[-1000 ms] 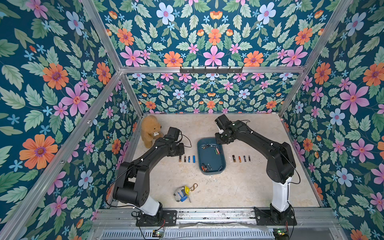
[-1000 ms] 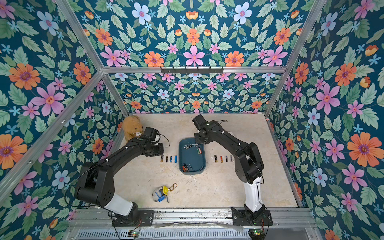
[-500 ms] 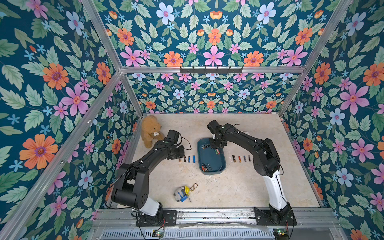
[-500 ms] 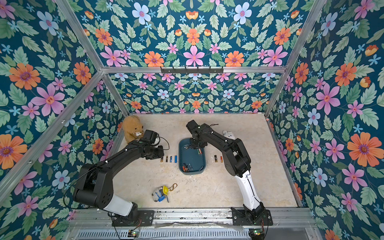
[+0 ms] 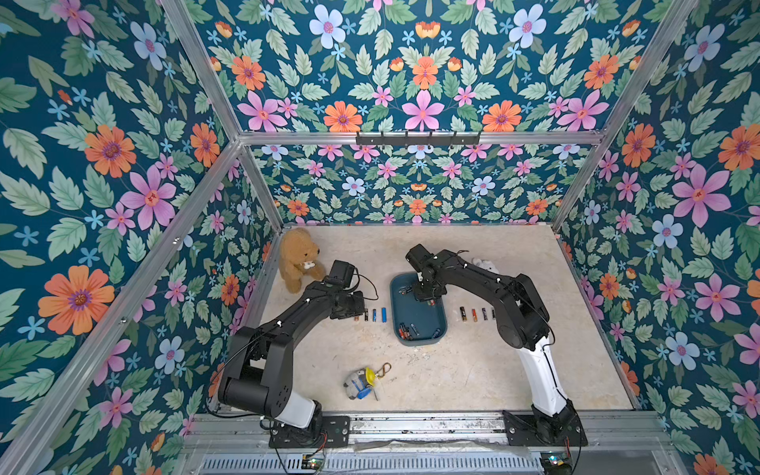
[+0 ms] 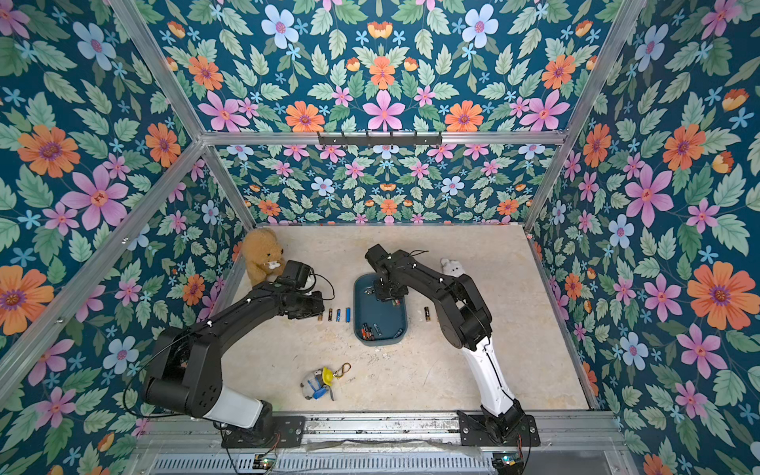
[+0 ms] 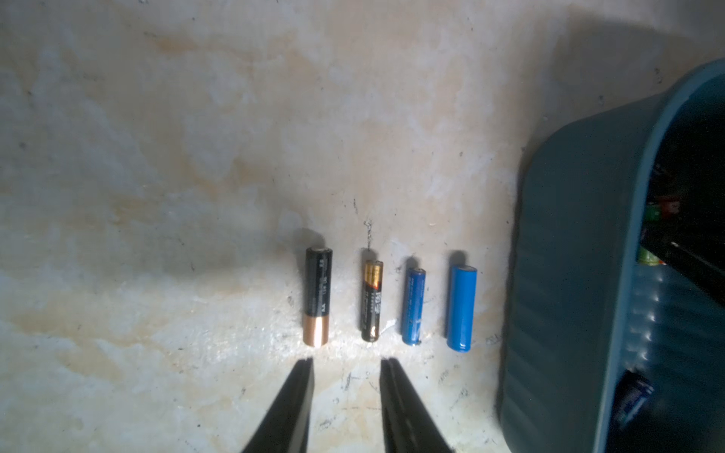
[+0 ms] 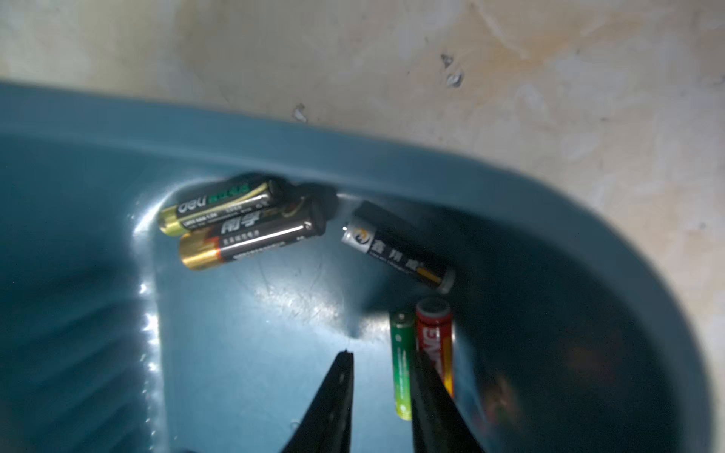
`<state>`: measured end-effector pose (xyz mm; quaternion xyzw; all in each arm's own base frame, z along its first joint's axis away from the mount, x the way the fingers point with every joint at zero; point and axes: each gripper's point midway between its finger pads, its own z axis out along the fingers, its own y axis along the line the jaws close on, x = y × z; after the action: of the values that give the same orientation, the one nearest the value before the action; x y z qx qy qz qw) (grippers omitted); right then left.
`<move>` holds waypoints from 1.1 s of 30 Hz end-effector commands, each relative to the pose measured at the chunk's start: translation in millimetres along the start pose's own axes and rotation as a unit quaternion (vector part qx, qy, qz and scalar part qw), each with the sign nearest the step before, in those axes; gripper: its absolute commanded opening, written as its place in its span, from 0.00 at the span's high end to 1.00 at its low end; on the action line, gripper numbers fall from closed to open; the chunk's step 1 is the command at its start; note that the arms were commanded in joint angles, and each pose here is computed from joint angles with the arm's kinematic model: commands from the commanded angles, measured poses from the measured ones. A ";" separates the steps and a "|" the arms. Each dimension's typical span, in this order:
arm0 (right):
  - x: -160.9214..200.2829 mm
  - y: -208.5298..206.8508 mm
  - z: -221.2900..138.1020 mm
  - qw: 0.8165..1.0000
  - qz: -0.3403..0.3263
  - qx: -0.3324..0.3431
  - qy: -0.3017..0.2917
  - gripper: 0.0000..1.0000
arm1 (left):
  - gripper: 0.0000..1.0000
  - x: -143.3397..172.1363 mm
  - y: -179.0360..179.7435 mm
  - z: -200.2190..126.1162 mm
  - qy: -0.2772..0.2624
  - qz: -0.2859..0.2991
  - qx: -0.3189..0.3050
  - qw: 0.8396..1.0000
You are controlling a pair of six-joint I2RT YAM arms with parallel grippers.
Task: Take the batteries out of the storage box
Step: Pick up the battery from the storage box.
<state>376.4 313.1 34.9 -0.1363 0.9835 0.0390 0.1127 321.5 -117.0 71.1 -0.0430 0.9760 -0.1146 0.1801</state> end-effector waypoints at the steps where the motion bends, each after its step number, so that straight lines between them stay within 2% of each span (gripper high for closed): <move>1: 7.1 -5.0 5.1 1.000 0.005 0.017 0.015 0.69 | 0.65 -1.5 -2.0 -1.0 -0.004 0.002 0.006 1.000; 10: 14.1 0.2 12.8 0.999 0.004 0.009 0.031 0.70 | 0.65 0.7 -2.9 0.5 0.000 0.002 0.008 1.000; 19: 12.7 5.2 10.1 1.000 0.001 -0.002 0.028 0.79 | 0.65 -2.5 -4.1 -3.3 -0.005 0.003 0.009 1.000; 33: -1.5 15.9 -17.2 0.999 0.006 -0.035 -0.005 0.83 | 0.65 -5.2 -5.1 -8.0 -0.008 0.000 0.008 1.000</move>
<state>369.6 321.9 42.7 -0.1353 0.9834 0.0584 0.1060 325.2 -120.8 79.2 -0.0413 0.9732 -0.1236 0.1892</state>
